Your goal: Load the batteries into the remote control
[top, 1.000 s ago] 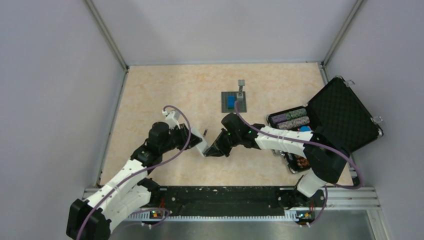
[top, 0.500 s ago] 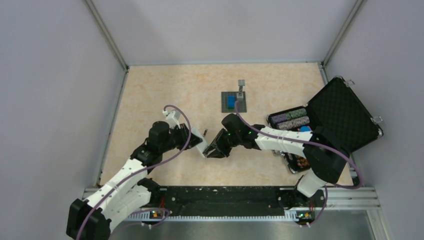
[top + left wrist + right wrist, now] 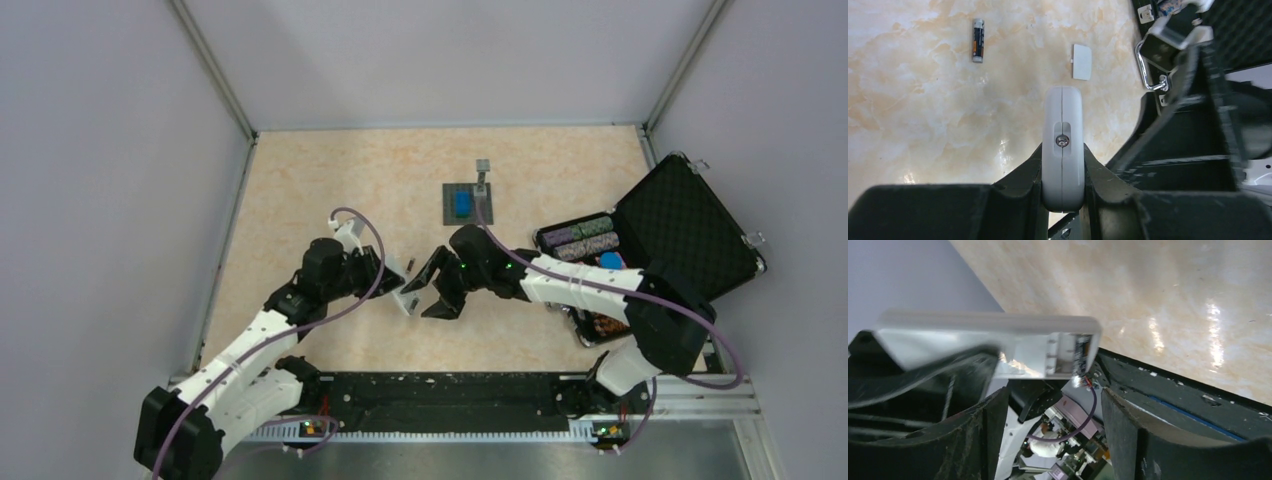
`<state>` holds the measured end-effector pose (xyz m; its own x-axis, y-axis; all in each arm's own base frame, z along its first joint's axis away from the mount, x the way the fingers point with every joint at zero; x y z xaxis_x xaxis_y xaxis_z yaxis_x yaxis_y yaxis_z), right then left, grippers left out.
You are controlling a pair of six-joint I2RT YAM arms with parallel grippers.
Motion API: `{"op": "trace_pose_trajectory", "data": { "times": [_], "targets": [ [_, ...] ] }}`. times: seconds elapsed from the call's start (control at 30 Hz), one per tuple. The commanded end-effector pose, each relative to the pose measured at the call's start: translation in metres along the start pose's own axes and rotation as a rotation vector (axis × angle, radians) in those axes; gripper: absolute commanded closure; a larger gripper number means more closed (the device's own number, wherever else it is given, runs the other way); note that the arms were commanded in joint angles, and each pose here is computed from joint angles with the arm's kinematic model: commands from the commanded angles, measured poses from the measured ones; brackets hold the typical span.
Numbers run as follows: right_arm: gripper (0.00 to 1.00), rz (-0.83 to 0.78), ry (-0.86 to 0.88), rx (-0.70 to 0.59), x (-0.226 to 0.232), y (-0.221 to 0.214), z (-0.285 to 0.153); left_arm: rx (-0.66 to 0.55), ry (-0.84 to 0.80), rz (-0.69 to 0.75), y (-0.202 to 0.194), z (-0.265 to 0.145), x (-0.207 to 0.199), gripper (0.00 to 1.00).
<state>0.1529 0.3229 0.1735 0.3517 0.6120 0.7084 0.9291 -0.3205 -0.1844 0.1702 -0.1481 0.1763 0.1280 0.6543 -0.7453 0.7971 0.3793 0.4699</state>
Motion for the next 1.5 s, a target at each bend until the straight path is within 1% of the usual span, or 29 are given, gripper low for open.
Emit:
{"op": "trace_pose_trajectory", "data": {
  "times": [0.0,0.1,0.13,0.17,0.23,0.3,0.37,0.5,0.57,0.67,0.73,0.87,1.03,1.2,1.47],
  "targets": [
    [0.29,-0.067,0.165,-0.046,0.029,-0.003,-0.028,0.006,-0.032,0.01,0.007,-0.002,-0.011,1.0],
    [0.23,-0.075,0.181,-0.049,0.028,-0.005,-0.034,0.02,-0.035,0.009,0.006,-0.001,-0.012,1.0],
    [0.18,-0.084,0.188,-0.048,0.027,-0.006,-0.036,0.025,-0.034,0.008,0.006,-0.001,-0.013,1.0],
    [0.16,-0.1,0.191,-0.05,0.027,-0.007,-0.038,0.03,-0.034,0.01,0.006,-0.002,-0.013,1.0],
    [0.13,-0.147,0.195,-0.059,0.025,-0.008,-0.043,0.041,-0.031,0.015,0.007,-0.003,-0.015,1.0],
    [0.12,-0.217,0.187,-0.093,0.024,-0.007,-0.051,0.052,-0.035,0.02,0.008,-0.005,-0.018,1.0],
    [0.11,-0.333,0.176,-0.143,0.02,-0.006,-0.061,0.07,-0.05,0.031,0.009,-0.007,-0.023,1.0],
    [0.11,-0.633,0.177,-0.227,0.016,-0.003,-0.079,0.108,-0.088,0.064,0.01,-0.017,-0.033,1.0],
    [0.11,-0.784,0.17,-0.231,0.015,-0.004,-0.086,0.135,-0.109,0.072,0.009,-0.022,-0.039,1.0],
    [0.11,-0.965,0.163,-0.217,0.015,-0.007,-0.089,0.171,-0.146,0.067,0.008,-0.028,-0.046,1.0],
    [0.02,-1.056,0.146,-0.213,0.016,-0.011,-0.089,0.192,-0.172,0.054,0.007,-0.031,-0.051,1.0],
    [0.01,-1.112,0.125,-0.175,0.016,-0.019,-0.083,0.242,-0.191,0.01,0.007,-0.037,-0.06,1.0],
    [0.01,-1.154,0.199,-0.112,0.017,-0.033,-0.079,0.261,-0.208,-0.031,0.01,-0.041,-0.07,1.0],
    [0.01,-1.149,0.206,-0.08,0.01,-0.036,-0.076,0.282,-0.233,-0.063,0.013,-0.041,-0.077,1.0],
    [0.01,-1.132,0.214,-0.071,0.005,-0.036,-0.072,0.305,-0.243,-0.086,0.013,-0.037,-0.078,1.0]
  ]
}}
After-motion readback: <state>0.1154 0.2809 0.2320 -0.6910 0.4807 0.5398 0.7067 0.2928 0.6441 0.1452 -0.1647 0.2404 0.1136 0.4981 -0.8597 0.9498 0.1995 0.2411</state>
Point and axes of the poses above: each gripper's point midway between its finger pads, its own z axis out along the fingers, its own x axis along the line the jaws close on, y = z × x, the point moved 8 cm from there along -z, back along the fingers, and after that the axes turned 7 degrees about -z, right-handed, at the moved point
